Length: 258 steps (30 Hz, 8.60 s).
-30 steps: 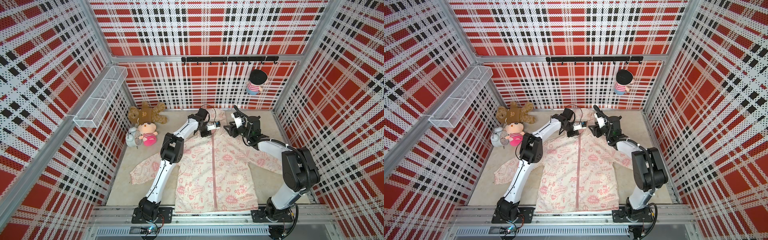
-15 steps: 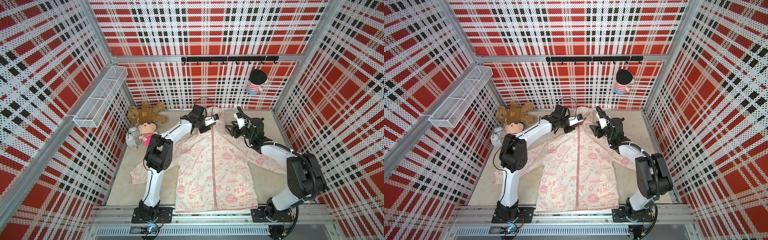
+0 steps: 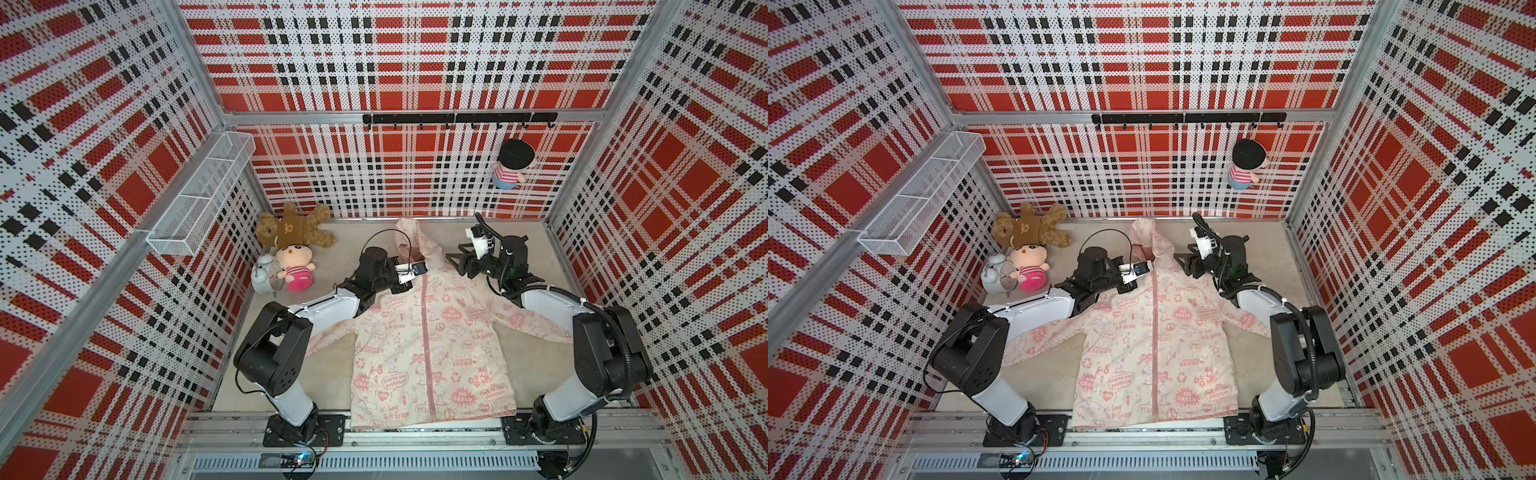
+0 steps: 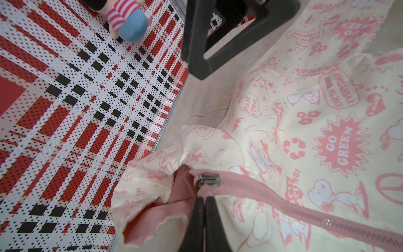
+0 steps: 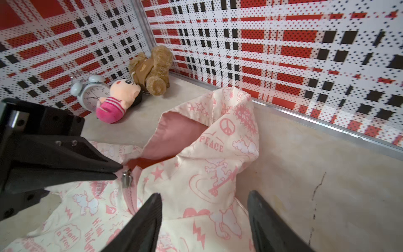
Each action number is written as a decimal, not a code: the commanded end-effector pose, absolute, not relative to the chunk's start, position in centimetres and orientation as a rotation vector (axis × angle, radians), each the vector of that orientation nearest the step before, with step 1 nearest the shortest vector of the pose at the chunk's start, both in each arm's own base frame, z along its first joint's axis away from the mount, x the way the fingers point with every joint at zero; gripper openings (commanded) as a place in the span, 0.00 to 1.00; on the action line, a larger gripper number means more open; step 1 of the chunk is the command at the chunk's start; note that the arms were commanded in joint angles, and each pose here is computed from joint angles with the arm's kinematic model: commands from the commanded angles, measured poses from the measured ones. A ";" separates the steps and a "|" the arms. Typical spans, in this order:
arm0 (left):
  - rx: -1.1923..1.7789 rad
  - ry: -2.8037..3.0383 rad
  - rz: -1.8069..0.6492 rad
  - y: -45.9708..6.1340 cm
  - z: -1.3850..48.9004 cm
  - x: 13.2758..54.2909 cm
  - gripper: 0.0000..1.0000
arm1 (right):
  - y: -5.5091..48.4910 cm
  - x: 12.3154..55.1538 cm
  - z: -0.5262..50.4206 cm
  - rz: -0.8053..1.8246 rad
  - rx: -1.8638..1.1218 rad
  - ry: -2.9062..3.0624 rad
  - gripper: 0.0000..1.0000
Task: Unzip the jacket
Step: Unzip the zipper on the jacket.
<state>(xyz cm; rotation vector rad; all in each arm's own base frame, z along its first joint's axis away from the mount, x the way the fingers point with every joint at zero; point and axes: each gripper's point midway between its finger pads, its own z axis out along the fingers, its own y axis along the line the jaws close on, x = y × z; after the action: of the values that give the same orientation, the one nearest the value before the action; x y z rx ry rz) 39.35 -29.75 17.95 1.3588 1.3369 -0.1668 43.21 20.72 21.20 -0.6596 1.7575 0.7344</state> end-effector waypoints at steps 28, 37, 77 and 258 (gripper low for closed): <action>1.173 1.166 -0.297 -29.2 23.9 39.7 0.00 | 25.0 40.9 21.8 0.848 -0.944 1.748 0.61; 1.165 1.173 -0.353 -29.4 24.3 39.6 0.00 | 27.7 40.8 24.4 0.948 -0.836 1.815 0.47; 1.063 1.256 -0.271 -28.6 24.9 45.3 0.00 | 27.9 42.3 25.6 0.847 -0.545 2.039 0.19; 0.549 1.528 -0.113 -23.0 22.9 61.9 0.00 | 28.1 41.2 7.9 0.730 -0.322 2.408 0.00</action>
<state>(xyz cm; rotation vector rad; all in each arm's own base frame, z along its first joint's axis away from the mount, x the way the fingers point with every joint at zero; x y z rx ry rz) 60.18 -25.16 21.22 0.6425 1.5705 -0.1839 42.48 28.44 7.83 -0.3961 2.3667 0.7293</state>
